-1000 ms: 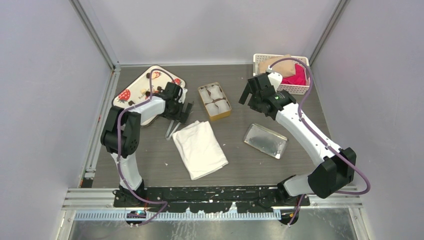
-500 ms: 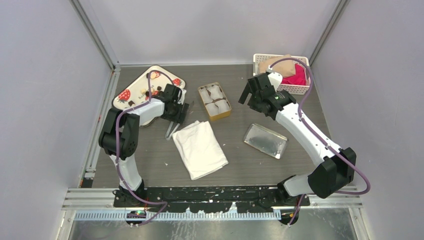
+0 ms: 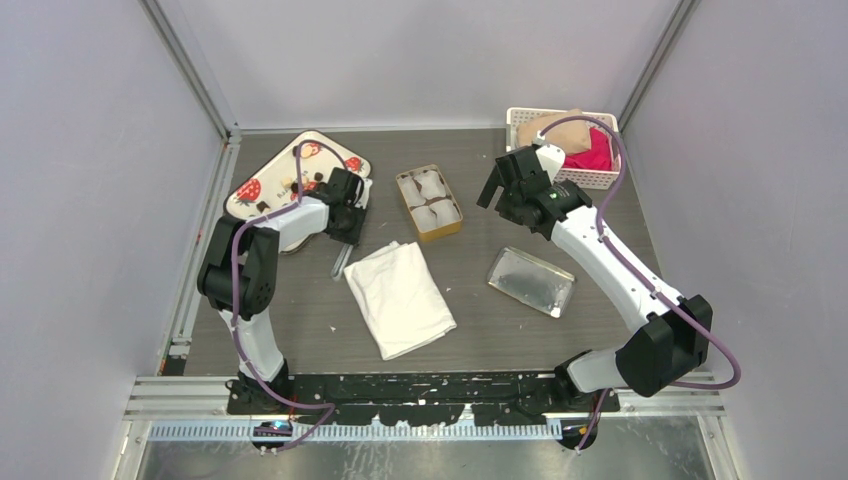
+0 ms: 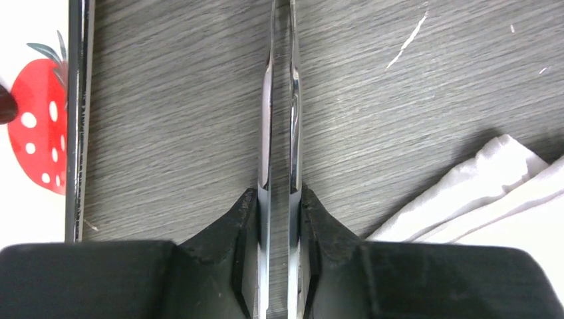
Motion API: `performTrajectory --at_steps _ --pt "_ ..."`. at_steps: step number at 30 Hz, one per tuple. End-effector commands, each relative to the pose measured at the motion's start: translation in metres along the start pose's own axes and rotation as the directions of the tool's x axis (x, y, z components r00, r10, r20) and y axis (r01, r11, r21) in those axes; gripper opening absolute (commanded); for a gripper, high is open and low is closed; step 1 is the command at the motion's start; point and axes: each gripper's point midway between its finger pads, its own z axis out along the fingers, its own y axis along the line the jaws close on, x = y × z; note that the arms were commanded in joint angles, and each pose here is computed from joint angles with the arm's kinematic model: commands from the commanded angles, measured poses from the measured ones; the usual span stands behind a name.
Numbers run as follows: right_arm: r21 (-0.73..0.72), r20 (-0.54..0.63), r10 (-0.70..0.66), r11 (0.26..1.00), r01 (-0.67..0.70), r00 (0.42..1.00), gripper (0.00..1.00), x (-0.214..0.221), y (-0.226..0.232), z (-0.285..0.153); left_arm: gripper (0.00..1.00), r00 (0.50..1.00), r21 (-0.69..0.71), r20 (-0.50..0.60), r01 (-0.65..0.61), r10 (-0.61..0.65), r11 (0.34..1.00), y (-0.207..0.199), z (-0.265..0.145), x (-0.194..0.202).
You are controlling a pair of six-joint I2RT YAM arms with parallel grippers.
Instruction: Pack the chocolate
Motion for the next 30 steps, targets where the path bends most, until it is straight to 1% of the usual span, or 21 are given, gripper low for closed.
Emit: performTrajectory --at_steps 1,2,5,7,8,12,16,19,22,25,28,30 --pt "-0.030 0.046 0.036 0.999 -0.034 0.998 0.99 -0.014 0.003 -0.010 0.15 0.999 -0.055 0.051 -0.006 0.009 0.998 0.012 -0.014 -0.015" --pt "-0.031 0.048 0.036 0.999 -0.034 0.998 0.99 -0.014 0.003 -0.010 0.11 0.998 -0.058 0.060 -0.011 0.014 0.998 0.013 -0.017 -0.018" --pt "-0.031 0.045 0.035 0.999 -0.033 0.998 0.99 -0.014 0.004 -0.009 0.07 0.997 -0.063 0.073 -0.022 0.026 0.998 0.014 -0.025 -0.024" --pt "-0.033 0.043 0.034 0.999 -0.033 0.998 0.99 -0.014 0.005 -0.008 0.01 0.997 -0.067 0.070 -0.028 0.033 0.997 0.015 -0.029 -0.026" --pt "-0.035 0.044 0.034 0.999 -0.032 0.998 0.99 -0.014 0.006 -0.009 0.00 0.997 -0.066 0.062 -0.032 0.036 0.997 0.015 -0.031 -0.026" --pt "-0.038 0.051 0.035 0.999 -0.033 0.998 0.99 -0.017 0.006 -0.010 0.00 0.998 -0.050 0.050 -0.047 0.049 0.998 0.013 -0.053 -0.031" --pt "-0.037 0.051 0.029 0.999 -0.027 0.998 0.99 -0.017 0.006 -0.010 0.00 0.996 -0.074 0.082 -0.024 0.030 0.997 0.019 -0.085 -0.044" --pt "-0.043 0.045 0.029 0.999 -0.027 0.999 0.99 -0.016 0.008 -0.009 0.03 1.000 -0.089 0.024 -0.001 0.003 0.996 0.027 -0.101 -0.041" --pt "-0.048 0.043 0.027 0.999 -0.025 0.999 0.99 -0.016 0.010 -0.008 0.02 0.997 -0.114 -0.045 0.060 -0.066 0.992 0.045 -0.114 -0.034" --pt "-0.050 0.047 0.022 0.999 -0.020 0.999 0.99 -0.018 0.010 -0.009 0.00 0.981 -0.117 -0.090 0.163 -0.174 0.980 0.062 -0.126 -0.022" --pt "-0.054 0.048 0.019 0.998 -0.017 0.999 0.99 -0.018 0.011 -0.008 0.01 0.943 -0.126 -0.142 0.285 -0.302 0.950 0.080 -0.134 -0.008" --pt "-0.054 0.045 0.014 0.998 -0.012 0.999 0.99 -0.018 0.012 -0.006 0.04 0.916 -0.159 -0.168 0.340 -0.365 0.927 0.089 -0.138 0.000"
